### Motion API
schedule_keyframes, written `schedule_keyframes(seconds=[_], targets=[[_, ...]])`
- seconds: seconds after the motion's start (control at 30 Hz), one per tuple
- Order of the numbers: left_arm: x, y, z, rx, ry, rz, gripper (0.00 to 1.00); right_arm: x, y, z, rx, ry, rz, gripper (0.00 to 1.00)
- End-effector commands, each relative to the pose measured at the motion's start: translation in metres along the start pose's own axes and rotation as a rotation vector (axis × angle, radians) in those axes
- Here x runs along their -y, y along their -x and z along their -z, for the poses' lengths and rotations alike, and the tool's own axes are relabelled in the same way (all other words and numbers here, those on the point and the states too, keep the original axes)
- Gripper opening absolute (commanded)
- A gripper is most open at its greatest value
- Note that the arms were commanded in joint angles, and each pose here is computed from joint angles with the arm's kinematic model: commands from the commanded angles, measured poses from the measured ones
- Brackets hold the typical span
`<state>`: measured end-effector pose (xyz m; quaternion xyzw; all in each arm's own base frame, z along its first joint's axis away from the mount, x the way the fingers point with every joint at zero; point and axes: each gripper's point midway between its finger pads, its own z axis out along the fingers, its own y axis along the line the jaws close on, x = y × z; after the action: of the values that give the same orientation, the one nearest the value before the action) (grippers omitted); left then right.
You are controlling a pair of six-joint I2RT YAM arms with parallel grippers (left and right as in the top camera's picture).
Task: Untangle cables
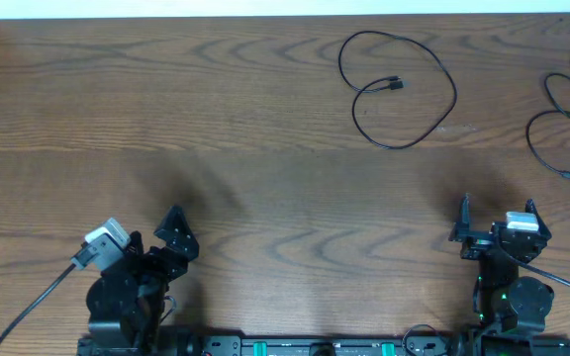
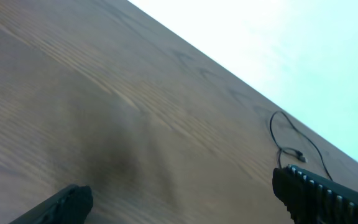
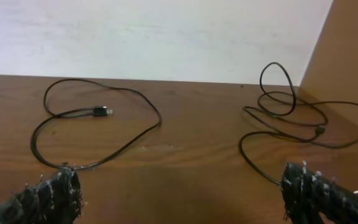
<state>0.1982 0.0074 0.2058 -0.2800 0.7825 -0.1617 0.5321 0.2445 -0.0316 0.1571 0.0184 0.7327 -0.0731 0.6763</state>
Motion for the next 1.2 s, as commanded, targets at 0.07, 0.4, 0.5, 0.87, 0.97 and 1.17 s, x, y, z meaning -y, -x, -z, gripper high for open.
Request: schedule_keyframes(seconds=[0.07,0.4,0.5,0.87,0.97,1.17], targets=[[-0.004,-0.008,-0.007,0.04,-0.041,-0.015,0.98,0.0,0.0,0.0,0.001,0.003,0.009,0.99],[-0.005,-0.009,-0.014,0.119,-0.096,-0.033,0.98,0.0,0.0,0.0,0.001,0.003,0.009,0.99],[-0.004,-0.008,-0.016,0.131,-0.1,-0.069,0.98,0.0,0.0,0.0,0.001,0.002,0.009,0.99],[-0.005,-0.008,-0.039,0.214,-0.139,-0.137,0.98,0.0,0.0,0.0,0.001,0.002,0.009,0.99],[-0.009,-0.014,-0.046,0.214,-0.138,-0.137,0.98,0.0,0.0,0.0,0.001,0.002,0.009,0.99],[-0.024,-0.026,-0.059,0.211,-0.102,-0.135,0.98,0.0,0.0,0.0,0.001,0.003,0.009,0.99]])
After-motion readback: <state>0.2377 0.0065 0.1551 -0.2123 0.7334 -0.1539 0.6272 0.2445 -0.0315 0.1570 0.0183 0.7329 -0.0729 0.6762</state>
